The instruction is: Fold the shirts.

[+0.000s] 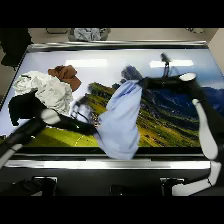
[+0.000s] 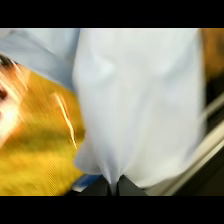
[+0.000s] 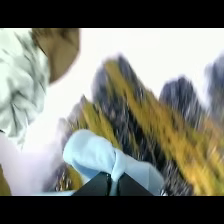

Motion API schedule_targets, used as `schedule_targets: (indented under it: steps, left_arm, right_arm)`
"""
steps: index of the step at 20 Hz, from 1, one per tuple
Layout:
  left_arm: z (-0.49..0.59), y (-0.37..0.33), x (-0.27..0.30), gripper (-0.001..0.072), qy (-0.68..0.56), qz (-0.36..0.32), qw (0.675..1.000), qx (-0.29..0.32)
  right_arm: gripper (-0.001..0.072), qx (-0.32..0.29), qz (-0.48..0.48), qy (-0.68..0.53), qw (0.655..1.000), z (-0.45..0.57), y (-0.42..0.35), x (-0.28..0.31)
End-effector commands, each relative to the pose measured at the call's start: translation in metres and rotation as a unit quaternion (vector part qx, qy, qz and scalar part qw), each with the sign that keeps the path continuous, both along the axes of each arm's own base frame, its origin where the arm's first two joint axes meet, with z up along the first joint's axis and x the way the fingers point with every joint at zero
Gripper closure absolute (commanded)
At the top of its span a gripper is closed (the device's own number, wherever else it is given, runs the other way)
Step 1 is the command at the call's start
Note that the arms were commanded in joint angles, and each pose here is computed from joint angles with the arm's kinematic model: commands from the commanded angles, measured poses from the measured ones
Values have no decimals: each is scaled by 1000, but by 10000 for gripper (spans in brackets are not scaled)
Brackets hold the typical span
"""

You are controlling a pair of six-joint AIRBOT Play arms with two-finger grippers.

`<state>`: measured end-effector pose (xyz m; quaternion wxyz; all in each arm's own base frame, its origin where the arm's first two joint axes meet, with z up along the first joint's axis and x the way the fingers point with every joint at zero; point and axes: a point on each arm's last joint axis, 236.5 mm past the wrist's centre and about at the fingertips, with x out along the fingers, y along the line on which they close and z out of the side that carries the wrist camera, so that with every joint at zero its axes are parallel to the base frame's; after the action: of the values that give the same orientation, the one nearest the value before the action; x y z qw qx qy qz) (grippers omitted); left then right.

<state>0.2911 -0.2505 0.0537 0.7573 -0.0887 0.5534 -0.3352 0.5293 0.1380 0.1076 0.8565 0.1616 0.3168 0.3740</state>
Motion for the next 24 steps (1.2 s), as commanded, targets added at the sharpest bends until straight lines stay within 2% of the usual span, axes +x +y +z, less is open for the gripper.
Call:
schedule_targets:
  steps: [1, 4, 6, 9, 13, 15, 18, 21, 24]
  left_arm:
    - [195, 79, 56, 684, -231, 104, 967, -25]
    - [372, 118, 23, 684, -435, 156, 884, -74]
    - [429, 116, -14, 685, -495, 148, 850, -104]
    - [460, 111, -51, 685, -530, 133, 827, -129]
    - [468, 113, -67, 684, -532, 140, 823, -144]
    - [460, 113, -62, 685, -524, 139, 830, -134]
    - [402, 115, -20, 684, -452, 134, 879, -68]
    - [291, 108, 41, 684, -314, 124, 941, -13]
    - [129, 104, 84, 681, -130, 111, 984, 41]
  right_arm:
    - [659, -59, -19, -215, 975, 172, -36, -50]
    - [659, -159, -78, -367, 913, 296, -55, -141]
    - [659, -222, -129, -390, 884, 327, -68, -198]
    - [659, -266, -208, -388, 858, 348, -92, -260]
    - [659, -282, -246, -420, 827, 370, -96, -312]
    - [659, -290, -256, -398, 832, 361, -104, -311]
    - [659, -301, -231, -318, 869, 319, -111, -276]
    - [659, -333, -147, -172, 915, 223, -122, -209]
    - [659, -315, -66, -17, 947, 92, -130, -135]
